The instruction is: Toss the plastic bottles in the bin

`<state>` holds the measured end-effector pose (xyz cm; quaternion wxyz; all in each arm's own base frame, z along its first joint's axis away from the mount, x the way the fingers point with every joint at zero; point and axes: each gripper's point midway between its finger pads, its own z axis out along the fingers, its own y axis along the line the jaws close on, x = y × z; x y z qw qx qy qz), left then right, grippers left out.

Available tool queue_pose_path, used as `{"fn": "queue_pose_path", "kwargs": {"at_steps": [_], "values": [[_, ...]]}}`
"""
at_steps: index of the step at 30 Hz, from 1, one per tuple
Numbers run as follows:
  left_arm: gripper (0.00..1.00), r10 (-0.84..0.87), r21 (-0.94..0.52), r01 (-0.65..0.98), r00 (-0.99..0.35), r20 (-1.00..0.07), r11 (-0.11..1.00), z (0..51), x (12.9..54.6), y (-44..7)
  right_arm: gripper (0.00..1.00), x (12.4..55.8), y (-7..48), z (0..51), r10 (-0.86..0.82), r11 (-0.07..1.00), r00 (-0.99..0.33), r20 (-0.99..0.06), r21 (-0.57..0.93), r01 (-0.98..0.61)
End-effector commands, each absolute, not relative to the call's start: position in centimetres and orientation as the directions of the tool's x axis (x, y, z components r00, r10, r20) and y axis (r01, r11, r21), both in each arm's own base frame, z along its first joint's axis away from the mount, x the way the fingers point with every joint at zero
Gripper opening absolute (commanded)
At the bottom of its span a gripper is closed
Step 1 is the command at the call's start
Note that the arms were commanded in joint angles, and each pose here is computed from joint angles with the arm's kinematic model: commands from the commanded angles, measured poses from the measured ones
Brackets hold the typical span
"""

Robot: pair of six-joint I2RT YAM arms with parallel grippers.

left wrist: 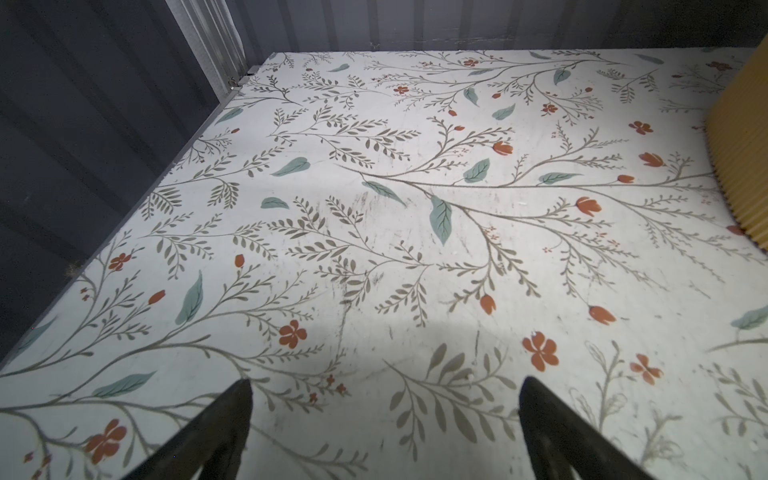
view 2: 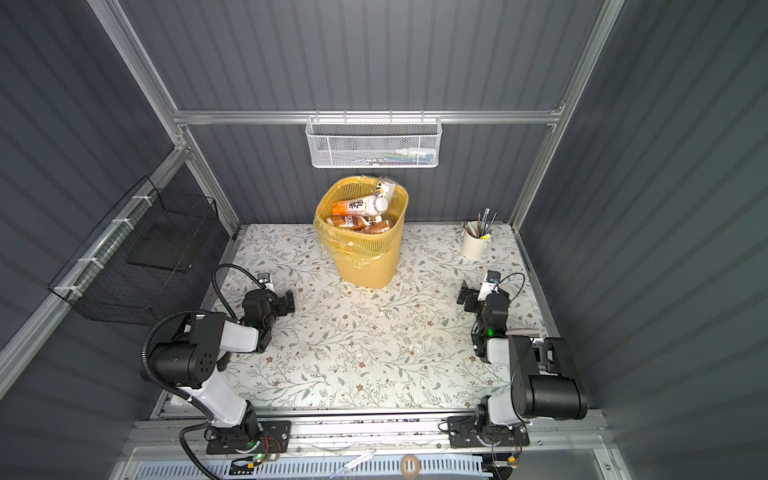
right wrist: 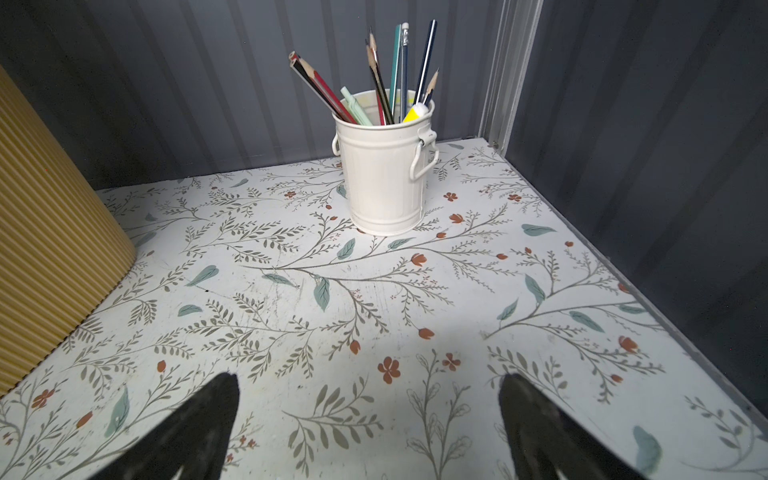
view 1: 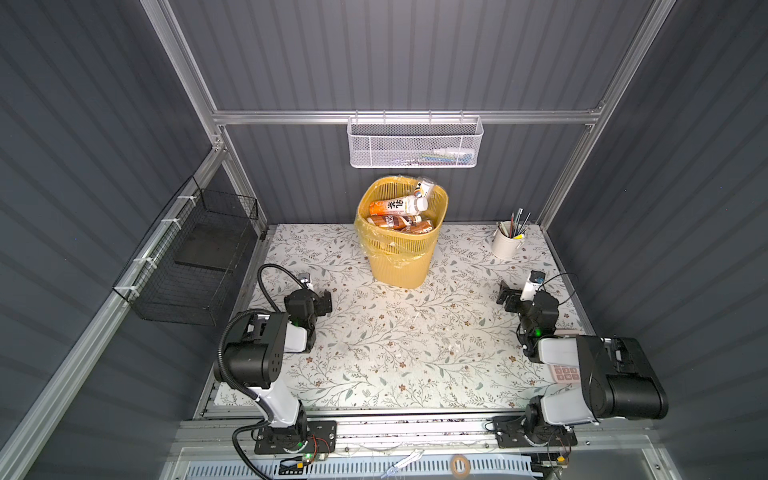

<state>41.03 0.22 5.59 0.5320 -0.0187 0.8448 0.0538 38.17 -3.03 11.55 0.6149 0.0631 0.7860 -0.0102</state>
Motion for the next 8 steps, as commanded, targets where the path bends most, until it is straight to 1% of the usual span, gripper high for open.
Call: {"fn": "queue_pose_path", "kwargs": {"at_steps": [1,8], "values": [[1.0,0.036,0.072,-0.073,-0.407,-0.913,0.995,6.26,41.77,-0.19,0.99,38.51,-3.17,12.06,0.094,0.991,-0.223,-0.97,0.07,0.114],[1.0,0.038,0.074,-0.074,-0.406,-0.913,0.995,6.29,41.77,-0.17,0.99,38.51,-3.17,12.04,0.094,0.991,-0.224,-0.97,0.07,0.114]]}}
